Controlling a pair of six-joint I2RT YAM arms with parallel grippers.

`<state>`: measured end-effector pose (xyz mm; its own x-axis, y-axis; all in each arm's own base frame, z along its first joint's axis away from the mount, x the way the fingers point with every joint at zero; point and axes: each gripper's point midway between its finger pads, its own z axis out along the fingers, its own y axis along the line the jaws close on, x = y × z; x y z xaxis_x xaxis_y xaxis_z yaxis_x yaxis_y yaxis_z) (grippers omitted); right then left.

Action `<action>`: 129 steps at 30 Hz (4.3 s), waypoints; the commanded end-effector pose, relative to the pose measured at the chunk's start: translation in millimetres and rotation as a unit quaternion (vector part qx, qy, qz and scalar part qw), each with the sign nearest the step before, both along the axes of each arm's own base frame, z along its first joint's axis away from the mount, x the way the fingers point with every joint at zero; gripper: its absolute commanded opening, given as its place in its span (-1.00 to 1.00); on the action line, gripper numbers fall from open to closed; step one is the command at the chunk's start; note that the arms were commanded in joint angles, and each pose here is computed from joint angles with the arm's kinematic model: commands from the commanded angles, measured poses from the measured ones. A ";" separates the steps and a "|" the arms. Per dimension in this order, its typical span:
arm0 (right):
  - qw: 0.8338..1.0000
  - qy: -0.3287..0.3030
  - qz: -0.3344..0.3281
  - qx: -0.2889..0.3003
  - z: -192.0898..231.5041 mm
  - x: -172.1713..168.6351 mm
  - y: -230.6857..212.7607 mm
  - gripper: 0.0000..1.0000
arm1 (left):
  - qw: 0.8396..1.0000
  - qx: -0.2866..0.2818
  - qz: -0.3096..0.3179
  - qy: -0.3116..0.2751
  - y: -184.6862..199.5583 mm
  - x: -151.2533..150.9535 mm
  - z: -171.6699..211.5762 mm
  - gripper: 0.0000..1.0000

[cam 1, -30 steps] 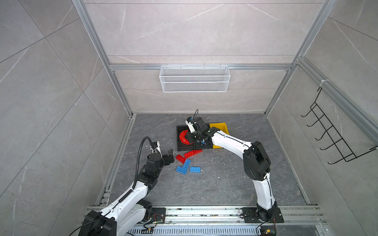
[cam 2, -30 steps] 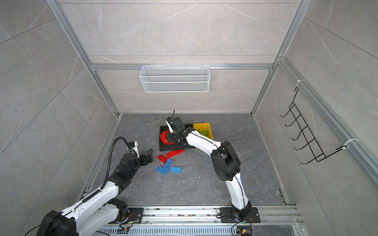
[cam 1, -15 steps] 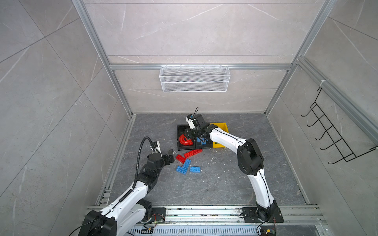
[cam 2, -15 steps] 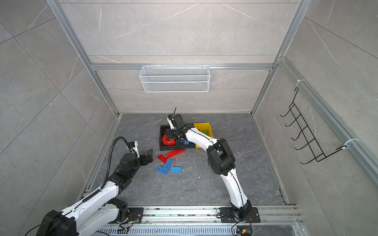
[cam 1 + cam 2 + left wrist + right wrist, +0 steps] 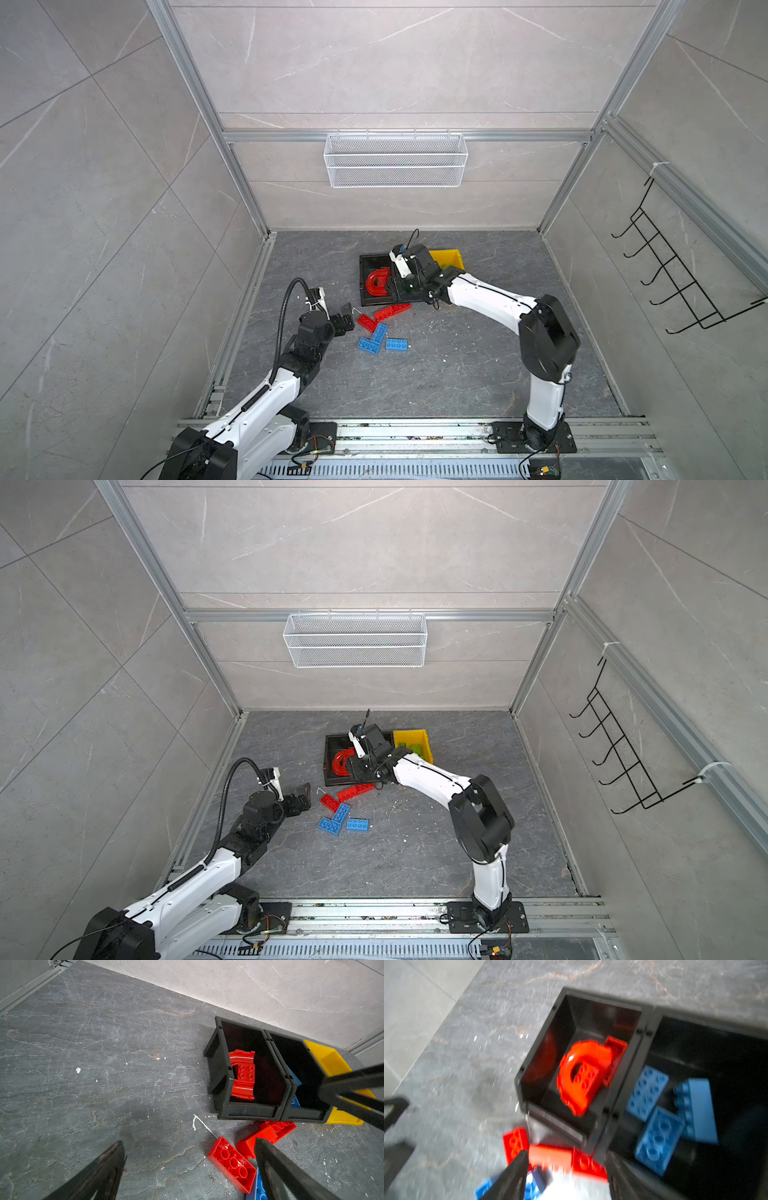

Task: Sort the legos into containers by color
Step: 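Move the open right gripper back over a light-blue brick by the pile, then lower the right gripper onto the light-blue brick and grasp it, then carry the light-blue brick into the black bin beside the yellow bin and release, then move the open right gripper back to another light-blue brick near the robot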

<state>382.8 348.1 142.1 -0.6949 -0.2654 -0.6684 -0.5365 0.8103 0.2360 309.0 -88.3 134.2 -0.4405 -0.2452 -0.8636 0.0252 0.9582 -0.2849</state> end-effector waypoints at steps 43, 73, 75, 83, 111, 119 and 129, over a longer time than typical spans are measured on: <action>0.946 0.066 0.240 -0.209 -124.6 -122.1 5.5 0.17 | 1.000 -0.003 0.025 -0.015 6.8 5.0 11.5 0.99; 1.000 0.003 -0.001 0.021 14.5 17.2 -25.6 -0.44 | 1.000 -0.007 0.021 -0.020 5.5 4.1 15.3 0.99; 1.000 0.003 -0.013 0.022 12.8 30.7 -29.6 -0.44 | 1.000 -0.006 0.021 -0.020 5.9 3.8 15.4 0.99; 0.997 0.020 -0.052 0.048 4.8 75.1 -33.2 -0.42 | 1.000 -0.007 0.021 -0.020 6.0 3.6 15.0 0.99; 0.999 0.030 -0.002 0.030 -4.7 3.9 -29.9 0.37 | 0.999 -0.005 0.026 -0.025 8.6 2.0 18.1 0.99; 0.993 0.032 0.115 -0.020 -35.5 -85.9 21.2 0.40 | 0.999 -0.005 0.034 -0.025 11.0 2.7 17.3 0.99; 0.966 0.032 0.250 -0.062 -58.5 -134.3 97.6 0.40 | 0.988 -0.054 0.148 -0.003 63.1 -5.7 1.5 0.99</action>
<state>259.0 437.5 97.4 -0.5404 -0.5850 -0.6048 -0.8209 0.5244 0.2263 306.0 -44.1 139.2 -0.3670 -0.3524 -0.8609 -0.1685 0.9354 -0.3110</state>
